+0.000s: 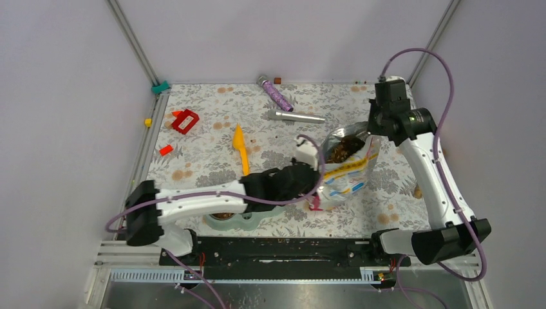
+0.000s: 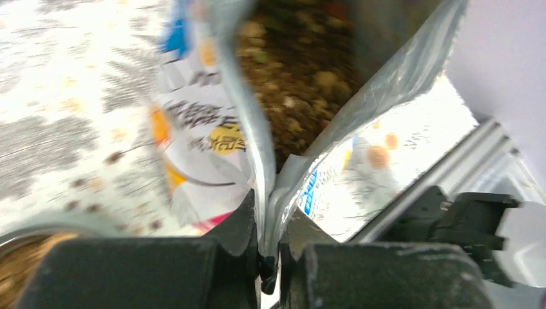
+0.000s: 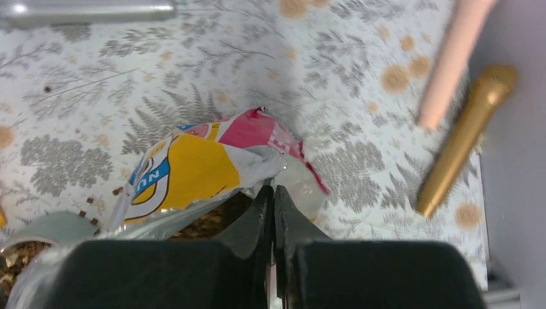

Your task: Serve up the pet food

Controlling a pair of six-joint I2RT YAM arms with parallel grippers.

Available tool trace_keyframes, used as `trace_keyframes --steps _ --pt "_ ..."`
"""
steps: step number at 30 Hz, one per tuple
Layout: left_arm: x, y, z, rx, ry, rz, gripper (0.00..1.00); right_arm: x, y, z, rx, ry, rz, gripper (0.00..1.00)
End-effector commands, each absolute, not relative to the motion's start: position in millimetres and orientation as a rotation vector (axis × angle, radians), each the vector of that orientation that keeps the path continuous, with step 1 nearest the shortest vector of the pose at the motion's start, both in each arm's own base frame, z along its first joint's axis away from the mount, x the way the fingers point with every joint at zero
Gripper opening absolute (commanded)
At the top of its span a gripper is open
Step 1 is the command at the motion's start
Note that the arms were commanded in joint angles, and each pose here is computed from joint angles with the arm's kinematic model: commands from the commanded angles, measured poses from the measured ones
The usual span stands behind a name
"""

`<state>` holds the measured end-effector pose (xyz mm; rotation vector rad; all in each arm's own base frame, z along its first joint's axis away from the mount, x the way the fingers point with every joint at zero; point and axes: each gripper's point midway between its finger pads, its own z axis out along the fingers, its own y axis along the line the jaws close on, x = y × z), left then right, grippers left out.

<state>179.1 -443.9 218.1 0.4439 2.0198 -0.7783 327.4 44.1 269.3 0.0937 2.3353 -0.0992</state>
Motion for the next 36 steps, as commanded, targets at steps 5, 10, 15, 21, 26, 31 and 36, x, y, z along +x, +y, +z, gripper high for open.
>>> trace_keyframes --steps 5,10,15,21,26,31,36 --pt "252.7 -322.8 276.2 0.078 1.871 -0.649 0.00 260.9 -26.5 284.0 0.514 2.212 -0.315 0.00" --pt "272.9 -315.9 279.3 0.107 1.851 -0.688 0.00 231.6 -37.1 276.0 0.551 2.193 -0.344 0.00" --pt "263.6 -342.8 280.7 0.422 1.793 -0.779 0.00 239.6 -8.0 272.0 0.320 2.205 -0.154 0.22" --pt "250.7 -359.5 269.8 0.632 1.806 -0.862 0.00 267.0 58.1 304.3 -0.359 1.844 0.107 0.99" --pt "240.3 -359.6 266.7 0.699 1.808 -0.889 0.00 249.1 113.0 285.4 -1.126 1.567 0.180 1.00" --pt "244.2 -346.5 268.8 0.653 1.805 -0.841 0.00 250.8 112.0 320.9 -1.254 1.585 0.182 1.00" --pt "240.1 -342.8 270.6 0.650 1.796 -0.852 0.00 243.6 124.6 355.8 -1.320 1.450 0.215 0.99"
